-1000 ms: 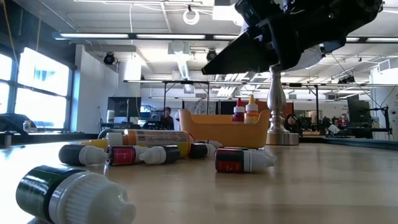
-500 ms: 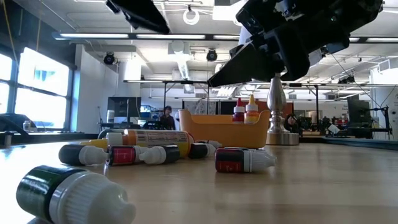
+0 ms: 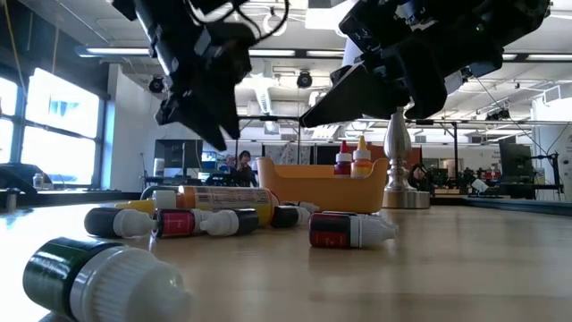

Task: Pick & Place food coloring
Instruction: Put the large green food coloring bottle into the yellow container

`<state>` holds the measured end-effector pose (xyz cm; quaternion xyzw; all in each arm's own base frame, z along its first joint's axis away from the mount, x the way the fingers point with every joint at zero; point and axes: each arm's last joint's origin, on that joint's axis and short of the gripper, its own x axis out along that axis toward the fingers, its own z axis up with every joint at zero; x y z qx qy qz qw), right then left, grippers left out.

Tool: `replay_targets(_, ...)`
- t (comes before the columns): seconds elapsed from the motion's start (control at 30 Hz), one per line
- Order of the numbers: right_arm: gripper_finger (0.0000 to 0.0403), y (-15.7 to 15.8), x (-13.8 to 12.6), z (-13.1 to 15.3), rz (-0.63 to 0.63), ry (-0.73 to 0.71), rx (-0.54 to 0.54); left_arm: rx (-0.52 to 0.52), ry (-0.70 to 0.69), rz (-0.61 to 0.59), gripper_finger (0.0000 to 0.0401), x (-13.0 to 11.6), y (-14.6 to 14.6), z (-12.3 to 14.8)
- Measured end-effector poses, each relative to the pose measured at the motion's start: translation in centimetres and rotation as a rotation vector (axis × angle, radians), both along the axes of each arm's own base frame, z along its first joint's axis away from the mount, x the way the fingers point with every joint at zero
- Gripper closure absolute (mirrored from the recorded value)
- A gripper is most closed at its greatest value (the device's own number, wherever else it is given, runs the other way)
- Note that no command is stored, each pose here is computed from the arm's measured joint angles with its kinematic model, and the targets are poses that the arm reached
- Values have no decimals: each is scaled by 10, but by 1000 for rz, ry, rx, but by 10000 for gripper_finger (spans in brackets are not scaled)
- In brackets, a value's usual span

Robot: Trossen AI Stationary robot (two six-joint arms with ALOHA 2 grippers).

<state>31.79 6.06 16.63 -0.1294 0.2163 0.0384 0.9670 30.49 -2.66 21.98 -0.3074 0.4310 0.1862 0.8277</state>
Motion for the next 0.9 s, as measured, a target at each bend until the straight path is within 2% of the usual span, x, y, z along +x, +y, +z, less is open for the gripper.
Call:
replay_targets(0.17,270,0,0,-1,0,7,-2,-29,81,25,238,3,13,-15)
replay_targets(0.37,270,0,0,-1,1,12,-4,-94,122,-5,238,10,8,-30)
replay_targets(0.47,269,0,-1,-1,1,12,-4,-138,135,23,238,12,6,-36)
replay_targets(0.9,269,0,0,-1,15,11,-34,-143,169,44,238,20,6,-53)
